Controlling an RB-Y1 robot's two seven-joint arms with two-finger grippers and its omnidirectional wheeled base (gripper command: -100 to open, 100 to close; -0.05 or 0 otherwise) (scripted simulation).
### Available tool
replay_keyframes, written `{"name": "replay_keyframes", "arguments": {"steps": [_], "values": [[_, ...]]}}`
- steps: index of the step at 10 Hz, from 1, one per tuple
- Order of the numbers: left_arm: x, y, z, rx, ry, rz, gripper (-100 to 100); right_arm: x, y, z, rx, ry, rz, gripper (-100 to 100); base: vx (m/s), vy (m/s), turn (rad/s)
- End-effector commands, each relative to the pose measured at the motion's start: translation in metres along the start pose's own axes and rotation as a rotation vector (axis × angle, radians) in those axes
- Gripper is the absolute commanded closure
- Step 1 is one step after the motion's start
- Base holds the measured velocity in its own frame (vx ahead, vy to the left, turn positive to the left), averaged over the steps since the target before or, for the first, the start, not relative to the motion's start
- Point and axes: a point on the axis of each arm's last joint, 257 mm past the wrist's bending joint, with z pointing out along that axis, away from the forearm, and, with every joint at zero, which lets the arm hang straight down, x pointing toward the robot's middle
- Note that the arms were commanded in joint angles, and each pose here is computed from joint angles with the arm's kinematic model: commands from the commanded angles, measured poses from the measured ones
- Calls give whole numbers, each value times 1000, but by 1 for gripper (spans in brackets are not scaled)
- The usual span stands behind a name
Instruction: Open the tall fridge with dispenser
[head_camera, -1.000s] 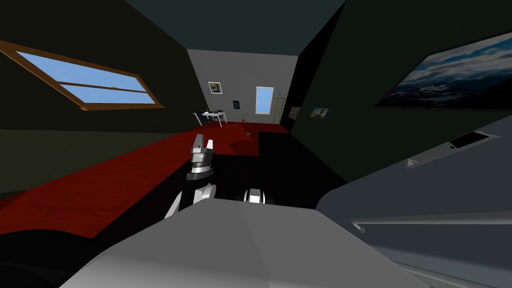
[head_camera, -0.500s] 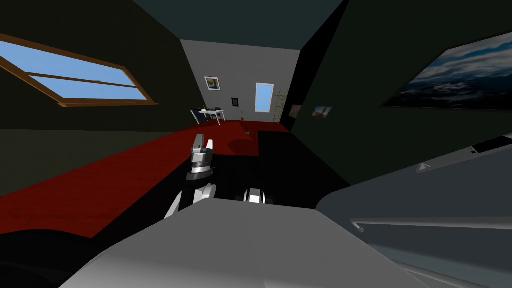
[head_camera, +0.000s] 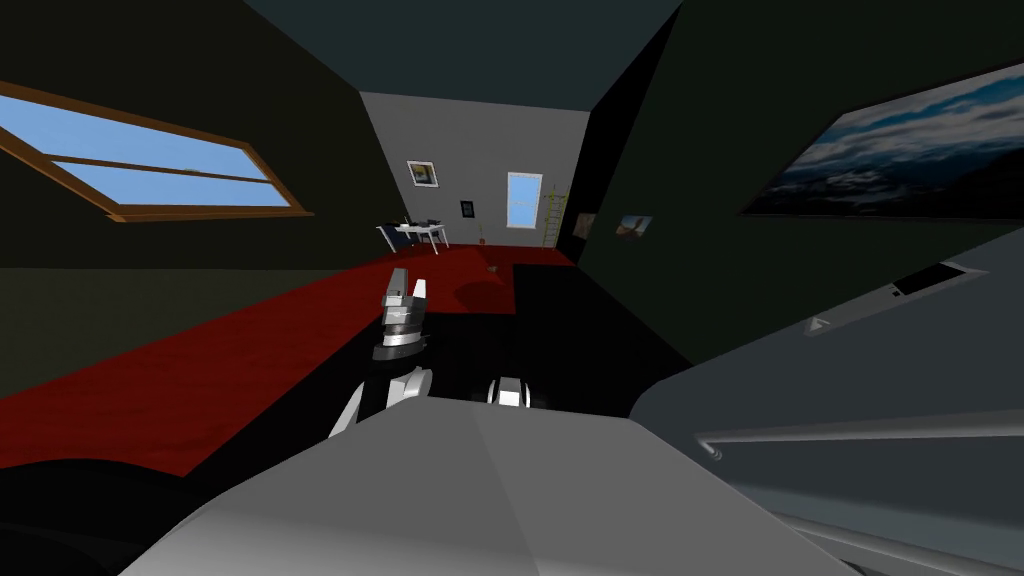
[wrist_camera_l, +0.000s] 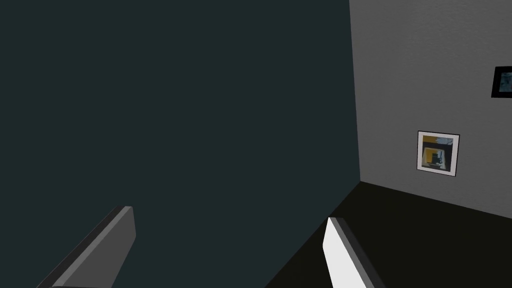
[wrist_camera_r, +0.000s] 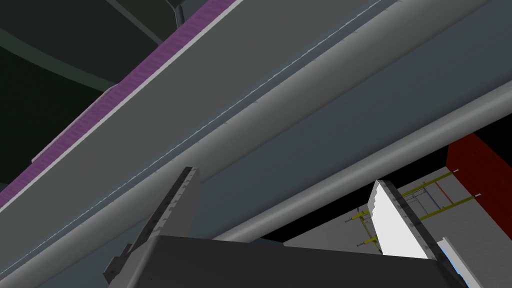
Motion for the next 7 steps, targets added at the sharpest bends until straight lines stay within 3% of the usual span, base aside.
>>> {"name": "replay_keyframes", "arguments": {"steps": [1,2,7], "values": [[0,0,0,0,0,0,0,-7,-2,-1,-1,-3,-1,-100,2,-8,-11],[0,0,0,0,0,0,0,-7,-2,-2,-2,-3,0,0,0,0,0],[0,0,0,0,0,0,0,-7,-3,-2,-1,-3,0,0,0,0,0]]}}
